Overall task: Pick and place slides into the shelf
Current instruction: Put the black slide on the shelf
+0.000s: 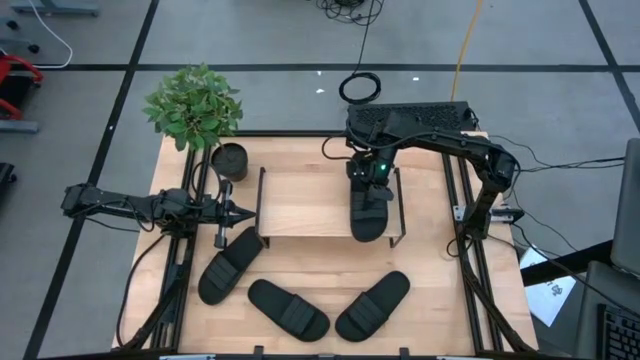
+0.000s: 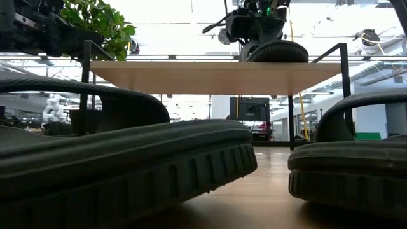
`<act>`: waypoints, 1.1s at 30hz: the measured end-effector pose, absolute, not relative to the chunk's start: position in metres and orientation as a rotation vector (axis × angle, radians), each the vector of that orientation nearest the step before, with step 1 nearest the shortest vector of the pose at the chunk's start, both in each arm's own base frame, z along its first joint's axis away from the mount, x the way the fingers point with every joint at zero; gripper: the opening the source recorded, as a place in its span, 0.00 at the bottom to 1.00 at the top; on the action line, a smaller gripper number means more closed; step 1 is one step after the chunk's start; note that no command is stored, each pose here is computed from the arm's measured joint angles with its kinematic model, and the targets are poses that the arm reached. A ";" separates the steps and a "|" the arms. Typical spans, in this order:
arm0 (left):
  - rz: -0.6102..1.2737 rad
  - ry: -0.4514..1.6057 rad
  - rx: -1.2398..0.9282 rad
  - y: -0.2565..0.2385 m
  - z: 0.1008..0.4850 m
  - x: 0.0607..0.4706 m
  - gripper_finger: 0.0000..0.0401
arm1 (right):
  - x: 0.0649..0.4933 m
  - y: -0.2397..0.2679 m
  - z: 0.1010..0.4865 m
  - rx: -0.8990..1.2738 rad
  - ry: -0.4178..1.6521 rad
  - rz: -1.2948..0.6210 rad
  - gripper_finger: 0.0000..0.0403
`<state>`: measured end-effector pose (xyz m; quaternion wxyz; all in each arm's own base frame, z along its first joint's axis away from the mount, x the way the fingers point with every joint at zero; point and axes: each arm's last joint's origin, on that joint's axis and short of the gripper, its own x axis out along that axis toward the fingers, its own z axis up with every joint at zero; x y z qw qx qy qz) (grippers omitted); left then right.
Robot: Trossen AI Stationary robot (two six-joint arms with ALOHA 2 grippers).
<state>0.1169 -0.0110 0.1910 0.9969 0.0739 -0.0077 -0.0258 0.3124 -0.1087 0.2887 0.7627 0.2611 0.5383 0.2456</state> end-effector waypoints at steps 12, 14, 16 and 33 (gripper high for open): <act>-0.052 -0.015 0.148 -0.011 0.191 0.117 0.02 | 0.307 -0.107 0.299 0.524 1.152 0.497 0.34; -0.051 -0.015 0.148 -0.011 0.191 0.117 0.02 | 0.306 -0.107 0.303 0.523 1.142 0.484 0.40; -0.052 -0.015 0.148 -0.011 0.191 0.117 0.02 | 0.304 -0.106 0.306 0.515 1.137 0.468 0.45; -0.052 -0.006 0.153 -0.011 0.190 0.117 0.02 | 0.254 -0.084 0.374 0.327 0.920 0.446 0.56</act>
